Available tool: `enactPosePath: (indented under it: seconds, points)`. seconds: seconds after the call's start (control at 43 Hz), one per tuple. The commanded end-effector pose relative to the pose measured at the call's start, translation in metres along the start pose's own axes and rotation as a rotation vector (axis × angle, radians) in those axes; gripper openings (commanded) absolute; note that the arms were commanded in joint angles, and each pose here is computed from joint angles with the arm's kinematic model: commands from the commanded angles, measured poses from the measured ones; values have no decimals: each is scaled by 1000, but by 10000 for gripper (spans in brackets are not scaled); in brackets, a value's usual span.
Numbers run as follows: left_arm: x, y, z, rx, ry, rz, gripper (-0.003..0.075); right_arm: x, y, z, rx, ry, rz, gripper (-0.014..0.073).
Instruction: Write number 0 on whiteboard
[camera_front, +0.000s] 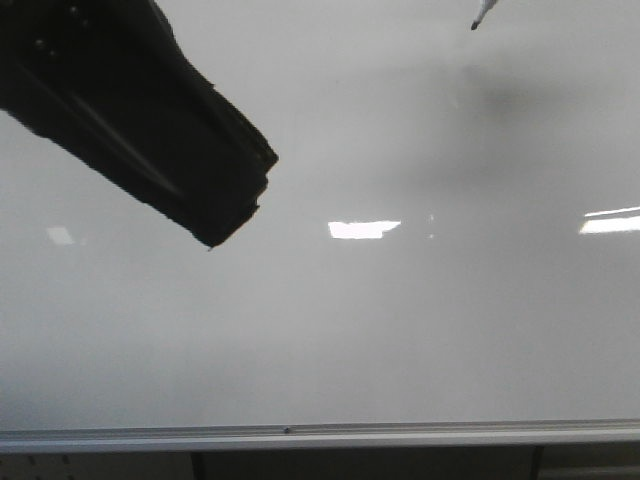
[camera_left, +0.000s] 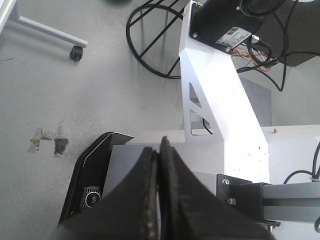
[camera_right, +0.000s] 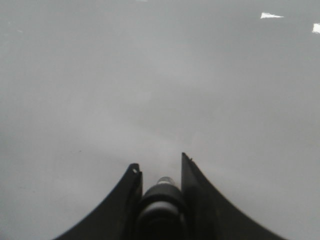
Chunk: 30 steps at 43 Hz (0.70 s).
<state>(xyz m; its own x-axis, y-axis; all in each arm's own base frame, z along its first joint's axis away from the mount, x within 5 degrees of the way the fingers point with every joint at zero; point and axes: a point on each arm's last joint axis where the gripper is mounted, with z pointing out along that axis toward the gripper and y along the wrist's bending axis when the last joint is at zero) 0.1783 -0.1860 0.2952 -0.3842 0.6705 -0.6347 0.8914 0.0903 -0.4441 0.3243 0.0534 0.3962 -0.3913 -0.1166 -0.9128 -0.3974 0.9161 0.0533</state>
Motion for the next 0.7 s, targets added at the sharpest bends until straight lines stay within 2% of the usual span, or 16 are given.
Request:
enactPosePath:
  seconds: [0.0, 0.256, 0.675]
  points:
    - [-11, -16, -10, 44, -58, 33, -20, -21, -4, -12, 60, -120, -16, -59]
    - [-11, -16, -10, 44, -58, 33, -20, -17, -11, 0, 88, -113, -21, -59]
    - [-11, -15, -10, 40, -60, 33, -20, -9, -12, 11, 72, -59, -24, -59]
